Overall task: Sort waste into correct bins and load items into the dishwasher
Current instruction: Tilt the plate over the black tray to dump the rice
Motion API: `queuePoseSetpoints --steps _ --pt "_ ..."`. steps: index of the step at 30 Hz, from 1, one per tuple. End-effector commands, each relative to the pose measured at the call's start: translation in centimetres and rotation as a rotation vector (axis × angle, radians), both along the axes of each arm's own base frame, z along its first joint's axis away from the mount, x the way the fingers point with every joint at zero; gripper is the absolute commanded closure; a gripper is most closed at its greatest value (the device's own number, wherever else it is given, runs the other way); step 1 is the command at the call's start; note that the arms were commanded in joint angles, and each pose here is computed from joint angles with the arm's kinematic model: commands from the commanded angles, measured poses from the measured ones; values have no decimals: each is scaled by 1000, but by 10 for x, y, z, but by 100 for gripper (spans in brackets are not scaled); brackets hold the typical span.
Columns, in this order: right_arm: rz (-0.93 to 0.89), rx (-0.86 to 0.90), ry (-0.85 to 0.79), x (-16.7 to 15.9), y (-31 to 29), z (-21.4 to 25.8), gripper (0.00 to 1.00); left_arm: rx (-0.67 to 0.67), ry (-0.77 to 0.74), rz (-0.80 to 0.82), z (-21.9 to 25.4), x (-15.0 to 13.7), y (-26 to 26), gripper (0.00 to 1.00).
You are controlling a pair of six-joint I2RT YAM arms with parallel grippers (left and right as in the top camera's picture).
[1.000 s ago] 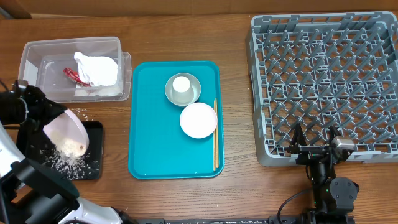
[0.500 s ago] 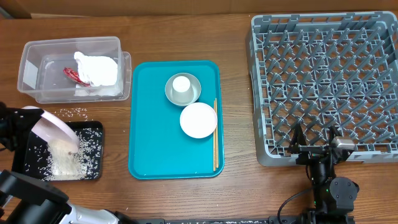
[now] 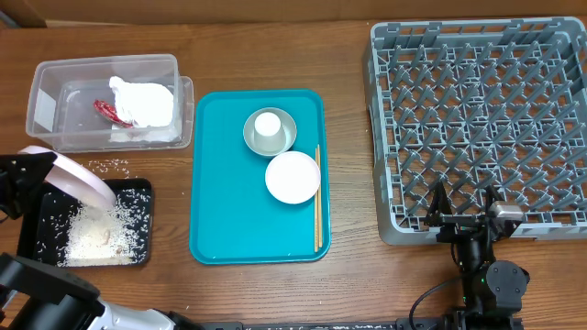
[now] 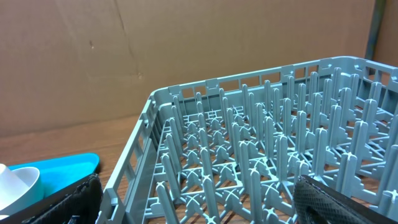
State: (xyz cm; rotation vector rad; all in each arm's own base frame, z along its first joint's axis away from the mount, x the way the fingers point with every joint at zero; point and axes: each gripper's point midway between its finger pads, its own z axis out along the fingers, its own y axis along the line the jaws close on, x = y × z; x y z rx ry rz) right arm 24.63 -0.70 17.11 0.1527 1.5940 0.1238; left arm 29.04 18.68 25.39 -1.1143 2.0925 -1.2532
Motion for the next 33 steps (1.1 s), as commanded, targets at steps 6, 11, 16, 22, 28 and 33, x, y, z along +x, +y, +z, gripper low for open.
queuePoseSetpoints --steps 6,11,16,22,28,33 --pt "-3 -4 -5 0 0 -1 0 38 -49 -1 -1 7 9 96" --pt "-3 -4 -5 0 0 -1 0 22 -43 -17 -1 3 3 96" --pt "-3 -4 -5 0 0 -1 0 45 -79 -8 1 8 10 96" --pt "-3 -4 -5 0 0 -1 0 -2 6 -50 -4 -6 -9 96" --pt "-3 -4 -5 0 0 -1 0 10 114 -62 -4 -14 -31 96" --pt "-3 -4 -5 0 0 -1 0 90 74 -164 16 -8 -69 96"
